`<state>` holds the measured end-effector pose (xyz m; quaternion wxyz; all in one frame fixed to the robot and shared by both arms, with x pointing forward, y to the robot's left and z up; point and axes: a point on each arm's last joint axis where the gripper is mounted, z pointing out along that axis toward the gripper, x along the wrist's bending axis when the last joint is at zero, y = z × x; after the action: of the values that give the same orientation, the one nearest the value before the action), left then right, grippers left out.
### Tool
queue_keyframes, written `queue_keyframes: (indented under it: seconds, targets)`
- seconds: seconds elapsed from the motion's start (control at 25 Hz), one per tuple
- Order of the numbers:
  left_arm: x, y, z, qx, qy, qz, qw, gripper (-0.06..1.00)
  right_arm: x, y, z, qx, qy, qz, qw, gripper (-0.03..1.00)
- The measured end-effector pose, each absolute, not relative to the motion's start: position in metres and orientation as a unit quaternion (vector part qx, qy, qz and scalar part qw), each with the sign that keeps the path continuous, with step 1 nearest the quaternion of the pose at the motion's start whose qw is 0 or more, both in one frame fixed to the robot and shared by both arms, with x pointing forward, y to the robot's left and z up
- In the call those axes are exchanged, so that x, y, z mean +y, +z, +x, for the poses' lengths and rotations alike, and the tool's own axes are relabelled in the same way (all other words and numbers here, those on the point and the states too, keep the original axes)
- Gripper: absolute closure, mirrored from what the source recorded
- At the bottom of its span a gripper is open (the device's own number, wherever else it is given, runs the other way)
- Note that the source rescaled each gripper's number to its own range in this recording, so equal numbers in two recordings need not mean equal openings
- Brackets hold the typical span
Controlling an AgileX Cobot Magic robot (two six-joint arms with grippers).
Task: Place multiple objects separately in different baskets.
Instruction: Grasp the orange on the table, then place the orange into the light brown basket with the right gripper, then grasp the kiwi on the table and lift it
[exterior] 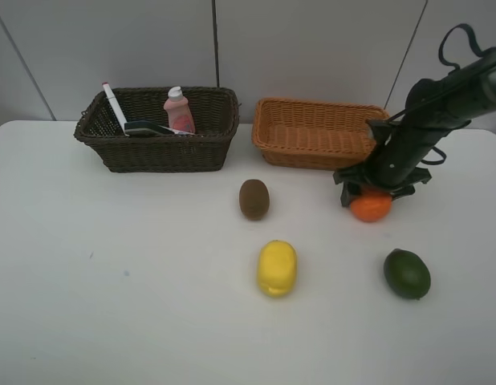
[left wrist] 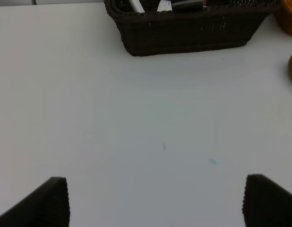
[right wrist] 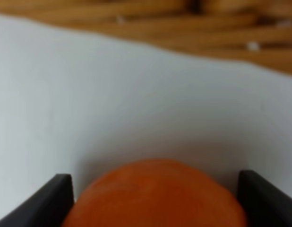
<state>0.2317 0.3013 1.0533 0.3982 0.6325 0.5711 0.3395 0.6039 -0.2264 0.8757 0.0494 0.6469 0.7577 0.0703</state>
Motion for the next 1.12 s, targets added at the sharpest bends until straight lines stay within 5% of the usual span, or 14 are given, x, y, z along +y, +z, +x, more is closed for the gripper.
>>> queue_keyframes:
  seconds: [0.16,0.44,0.72,0.8,0.88,1.12]
  targets:
    - [0.301,1.053,0.232,0.571,0.339,0.632,0.398,-0.01,-0.226,0.900,0.605,0.758,0.069,0.647,0.047,0.51]
    - [0.301,1.053,0.232,0.571,0.339,0.632,0.398,-0.01,-0.219,0.989,0.641,0.742,0.177,0.633,0.132,0.51]
    - [0.301,1.053,0.232,0.571,0.339,0.632,0.398,-0.01,-0.213,0.977,0.688,0.745,0.192,0.615,0.171,0.51]
    - [0.301,1.053,0.232,0.571,0.339,0.632,0.398,-0.01,-0.213,0.970,0.695,0.749,0.186,0.611,0.177,0.22]
    - [0.301,1.053,0.232,0.571,0.339,0.632,0.398,-0.01,-0.214,0.966,0.697,0.755,0.176,0.604,0.184,0.08]
    - [0.301,1.053,0.232,0.571,0.339,0.632,0.398,-0.01,-0.215,0.965,0.694,0.760,0.156,0.607,0.173,0.01]
